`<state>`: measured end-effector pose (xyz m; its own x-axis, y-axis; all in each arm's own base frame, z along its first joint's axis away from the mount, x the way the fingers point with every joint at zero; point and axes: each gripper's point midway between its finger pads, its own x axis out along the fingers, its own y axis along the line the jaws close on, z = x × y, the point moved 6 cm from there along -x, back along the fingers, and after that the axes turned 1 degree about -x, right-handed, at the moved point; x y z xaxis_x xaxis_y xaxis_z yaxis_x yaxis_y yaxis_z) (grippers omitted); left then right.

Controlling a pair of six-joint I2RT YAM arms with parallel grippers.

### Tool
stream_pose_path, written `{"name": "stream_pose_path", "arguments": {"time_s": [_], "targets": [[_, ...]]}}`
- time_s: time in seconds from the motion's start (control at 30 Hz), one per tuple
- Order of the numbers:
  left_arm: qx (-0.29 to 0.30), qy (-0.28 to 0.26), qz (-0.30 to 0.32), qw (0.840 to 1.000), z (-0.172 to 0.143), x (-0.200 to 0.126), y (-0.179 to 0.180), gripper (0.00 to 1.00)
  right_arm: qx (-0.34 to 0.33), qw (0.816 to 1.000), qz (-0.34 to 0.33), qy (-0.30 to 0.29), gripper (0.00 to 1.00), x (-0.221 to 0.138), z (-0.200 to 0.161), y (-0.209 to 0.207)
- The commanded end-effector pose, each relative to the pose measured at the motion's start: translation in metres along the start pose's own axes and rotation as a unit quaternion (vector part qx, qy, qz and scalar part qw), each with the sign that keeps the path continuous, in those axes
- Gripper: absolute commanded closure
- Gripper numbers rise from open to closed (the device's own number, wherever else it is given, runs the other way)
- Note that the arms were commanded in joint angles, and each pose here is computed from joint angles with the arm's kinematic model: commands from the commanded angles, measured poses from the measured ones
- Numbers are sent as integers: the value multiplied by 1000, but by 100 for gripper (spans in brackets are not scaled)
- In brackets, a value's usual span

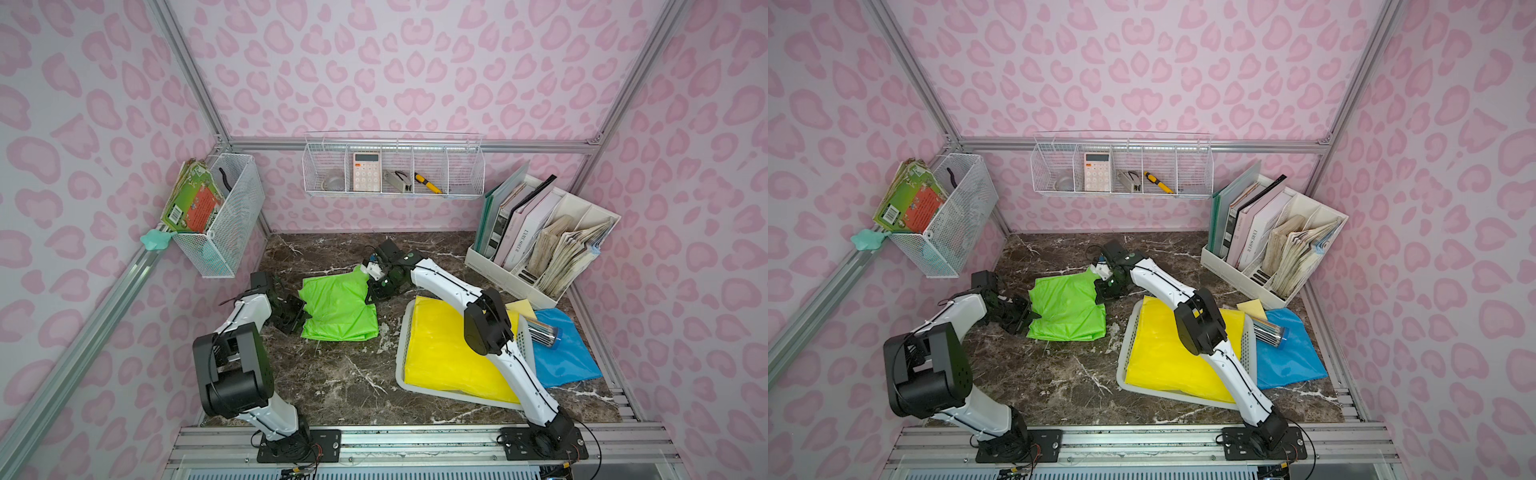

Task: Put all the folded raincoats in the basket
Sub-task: Pick up the raincoat from the center of the board, then move the basket to the center of the board.

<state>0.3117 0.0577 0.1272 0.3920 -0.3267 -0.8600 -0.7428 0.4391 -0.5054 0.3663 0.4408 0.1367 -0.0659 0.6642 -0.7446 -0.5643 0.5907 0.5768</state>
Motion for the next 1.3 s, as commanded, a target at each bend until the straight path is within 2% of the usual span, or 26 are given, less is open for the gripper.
{"name": "stream_pose_path", "arguments": {"time_s": [0.0,0.1,0.2,0.37,0.47,0.57,0.67,0.8,0.9,1.03,1.17,1.27], "targets": [[11,8,18,1000,-10,-24,-2,100,3,999,47,-26,100,-22,12,28],[34,10,-22,999,-23,-58,-22,100,-9,997,55,-52,100,-52,19,50],[52,11,-54,997,-41,-92,-39,100,-12,997,29,-68,100,-91,16,61],[91,30,-79,992,-88,-116,-70,100,-5,994,-3,-108,100,-156,-26,60],[144,50,-99,983,-131,-103,-100,100,24,990,-25,-134,100,-193,-64,39],[189,88,-118,971,-180,-76,-128,100,66,984,-59,-155,100,-226,-112,10],[245,116,-107,957,-224,-47,-150,100,116,975,-91,-167,100,-249,-163,-20],[276,167,-73,944,-267,6,-159,100,162,960,-124,-193,100,-271,-211,-47],[281,188,-62,939,-289,36,-156,100,179,954,-146,-190,100,-276,-233,-57],[295,196,-26,935,-305,56,-142,100,188,952,-154,-187,100,-273,-248,-62],[289,164,50,942,-289,60,-107,100,195,955,-125,-184,100,-262,-250,-60],[282,164,74,942,-282,65,-89,100,180,962,-120,-169,100,-250,-247,-54]]}}
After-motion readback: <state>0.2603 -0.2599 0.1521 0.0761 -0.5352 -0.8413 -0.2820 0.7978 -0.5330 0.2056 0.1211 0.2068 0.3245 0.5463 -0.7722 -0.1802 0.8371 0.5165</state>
